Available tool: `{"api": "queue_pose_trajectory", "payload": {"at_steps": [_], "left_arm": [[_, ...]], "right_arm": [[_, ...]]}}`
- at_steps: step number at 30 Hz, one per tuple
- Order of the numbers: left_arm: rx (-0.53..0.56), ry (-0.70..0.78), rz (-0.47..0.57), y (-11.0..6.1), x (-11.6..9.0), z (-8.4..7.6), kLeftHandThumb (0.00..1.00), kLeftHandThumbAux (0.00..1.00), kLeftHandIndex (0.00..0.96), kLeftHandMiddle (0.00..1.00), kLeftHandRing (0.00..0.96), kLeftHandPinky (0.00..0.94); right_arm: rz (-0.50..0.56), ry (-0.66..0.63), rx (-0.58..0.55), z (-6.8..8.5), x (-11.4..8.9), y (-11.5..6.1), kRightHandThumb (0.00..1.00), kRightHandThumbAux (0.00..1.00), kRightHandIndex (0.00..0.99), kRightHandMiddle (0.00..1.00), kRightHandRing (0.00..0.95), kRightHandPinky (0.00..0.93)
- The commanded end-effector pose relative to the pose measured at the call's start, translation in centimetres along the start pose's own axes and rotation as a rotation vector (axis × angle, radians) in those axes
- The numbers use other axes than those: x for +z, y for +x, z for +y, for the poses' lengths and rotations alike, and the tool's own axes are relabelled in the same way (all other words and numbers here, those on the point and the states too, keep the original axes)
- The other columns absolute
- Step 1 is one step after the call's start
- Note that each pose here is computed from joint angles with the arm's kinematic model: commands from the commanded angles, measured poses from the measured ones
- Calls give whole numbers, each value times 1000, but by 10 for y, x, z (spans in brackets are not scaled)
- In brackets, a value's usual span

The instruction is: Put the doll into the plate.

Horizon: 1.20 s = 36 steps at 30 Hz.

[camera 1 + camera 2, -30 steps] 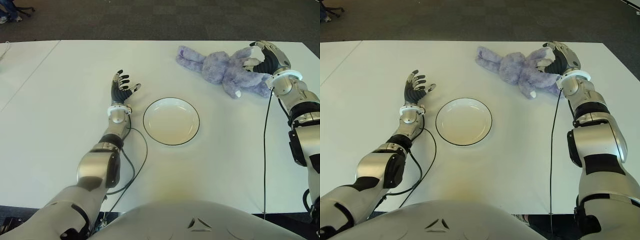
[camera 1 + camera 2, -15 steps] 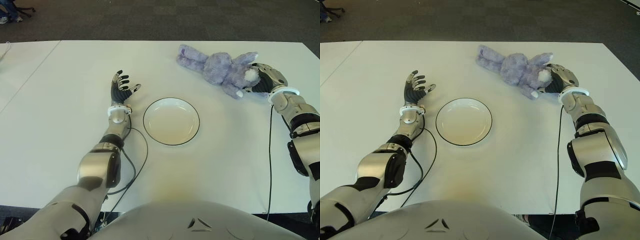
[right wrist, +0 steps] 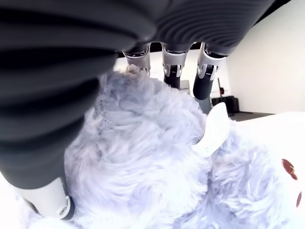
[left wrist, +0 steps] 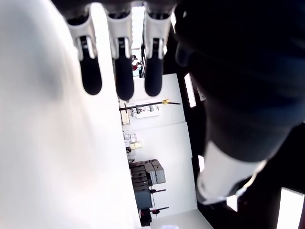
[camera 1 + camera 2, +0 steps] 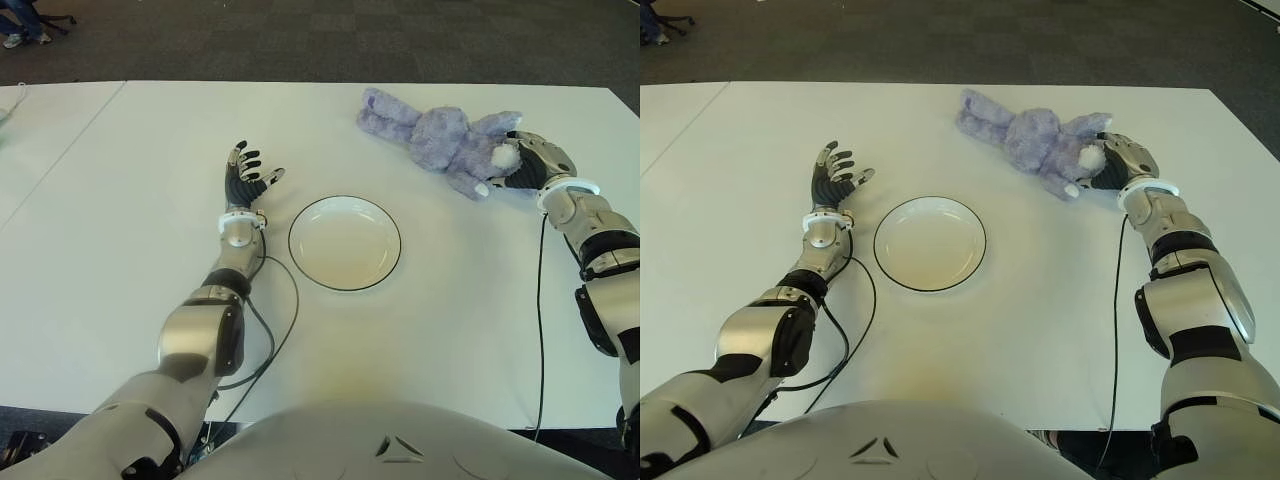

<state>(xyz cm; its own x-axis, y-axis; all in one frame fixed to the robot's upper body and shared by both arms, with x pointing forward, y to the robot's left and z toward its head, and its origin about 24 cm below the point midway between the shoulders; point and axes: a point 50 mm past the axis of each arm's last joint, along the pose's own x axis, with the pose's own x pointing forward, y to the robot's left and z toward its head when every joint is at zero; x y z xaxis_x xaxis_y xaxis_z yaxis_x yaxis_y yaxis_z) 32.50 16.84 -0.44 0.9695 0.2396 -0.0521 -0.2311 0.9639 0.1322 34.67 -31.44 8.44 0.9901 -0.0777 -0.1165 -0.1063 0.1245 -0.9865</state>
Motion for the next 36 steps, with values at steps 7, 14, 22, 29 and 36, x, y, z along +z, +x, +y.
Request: {"api": "queue_pose_trajectory", "payload": {"at_steps": [7, 14, 22, 29, 36], "left_arm": [[-33, 8, 453, -75, -96, -1, 34, 871, 131, 268, 290, 303], [-40, 10, 447, -75, -95, -1, 22, 859, 130, 267, 290, 301], [-41, 33, 448, -77, -96, -1, 14, 857, 126, 268, 293, 313], [-34, 22, 444, -77, -97, 0, 19, 870, 121, 267, 289, 297], [-34, 5, 443, -78, -97, -1, 18, 878, 110, 261, 282, 295]], "right_arm": [[77, 147, 205, 82, 12, -23, 365, 774, 267, 80, 0, 0], [82, 207, 206, 89, 23, -21, 392, 781, 265, 96, 37, 48], [100, 269, 190, 96, 32, -21, 697, 724, 428, 598, 643, 662], [112, 308, 114, 100, 42, -21, 701, 720, 434, 746, 775, 775], [127, 373, 43, 89, 39, -17, 703, 718, 439, 811, 828, 816]]}}
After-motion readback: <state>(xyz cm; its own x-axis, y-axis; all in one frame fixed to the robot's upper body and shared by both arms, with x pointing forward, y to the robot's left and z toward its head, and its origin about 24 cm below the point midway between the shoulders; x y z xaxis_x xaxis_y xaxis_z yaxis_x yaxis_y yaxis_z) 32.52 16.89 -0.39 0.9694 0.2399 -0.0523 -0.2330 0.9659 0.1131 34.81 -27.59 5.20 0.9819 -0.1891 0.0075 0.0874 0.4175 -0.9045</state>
